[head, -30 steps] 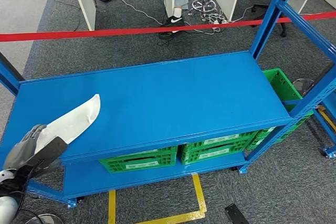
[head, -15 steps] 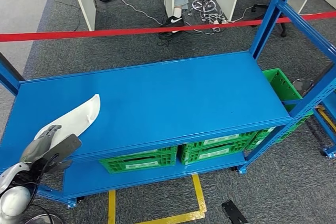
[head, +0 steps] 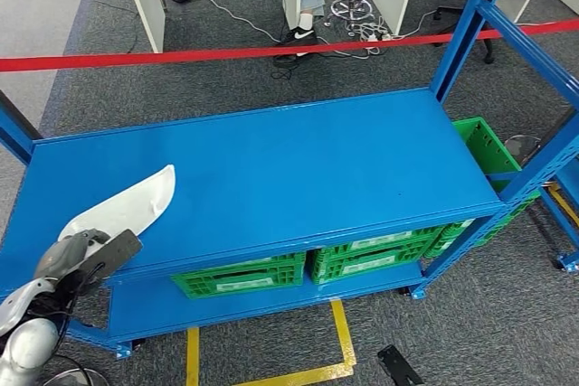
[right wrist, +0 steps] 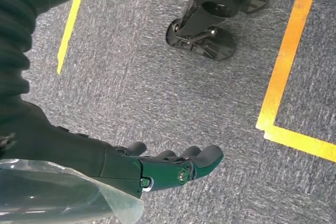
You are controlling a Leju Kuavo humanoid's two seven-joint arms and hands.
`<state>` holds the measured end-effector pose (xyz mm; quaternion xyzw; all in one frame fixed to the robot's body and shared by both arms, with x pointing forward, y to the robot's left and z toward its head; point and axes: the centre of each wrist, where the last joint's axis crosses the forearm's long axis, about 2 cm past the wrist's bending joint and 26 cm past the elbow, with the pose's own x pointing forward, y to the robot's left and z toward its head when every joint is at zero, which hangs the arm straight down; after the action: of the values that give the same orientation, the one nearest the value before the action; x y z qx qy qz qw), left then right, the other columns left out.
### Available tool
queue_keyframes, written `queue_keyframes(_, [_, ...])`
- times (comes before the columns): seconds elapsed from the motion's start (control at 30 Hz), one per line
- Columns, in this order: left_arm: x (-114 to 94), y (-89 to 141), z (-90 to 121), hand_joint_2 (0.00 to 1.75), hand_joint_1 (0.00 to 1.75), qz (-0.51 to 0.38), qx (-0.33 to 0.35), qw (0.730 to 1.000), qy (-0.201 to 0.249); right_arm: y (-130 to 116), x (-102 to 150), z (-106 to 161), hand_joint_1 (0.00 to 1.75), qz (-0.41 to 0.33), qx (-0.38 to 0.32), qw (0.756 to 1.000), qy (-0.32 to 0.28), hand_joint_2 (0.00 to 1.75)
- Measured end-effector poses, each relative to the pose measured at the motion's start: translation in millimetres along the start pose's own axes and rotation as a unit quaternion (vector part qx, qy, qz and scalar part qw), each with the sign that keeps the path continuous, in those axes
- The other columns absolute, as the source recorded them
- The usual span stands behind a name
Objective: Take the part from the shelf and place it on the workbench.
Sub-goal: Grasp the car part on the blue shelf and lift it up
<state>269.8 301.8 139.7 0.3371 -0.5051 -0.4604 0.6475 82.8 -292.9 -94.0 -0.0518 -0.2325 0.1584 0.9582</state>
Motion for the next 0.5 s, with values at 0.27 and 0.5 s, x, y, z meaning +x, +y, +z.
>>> queue_keyframes(0.27, [-2.2, 3.7, 1.5, 1.75, 1.75, 0.014, 0.033, 0.999, -0.019, 1.7, -0.1, 0.6, 0.00, 0.000, 0.002, 1.000, 0.001, 1.75])
queue_keyframes(0.5, [-0.1, 7.5, 2.2, 1.75, 1.75, 0.017, 0.043, 0.999, -0.027, 1.5, 2.6, 0.2, 0.00, 0.000, 0.002, 1.000, -0.003, 1.75])
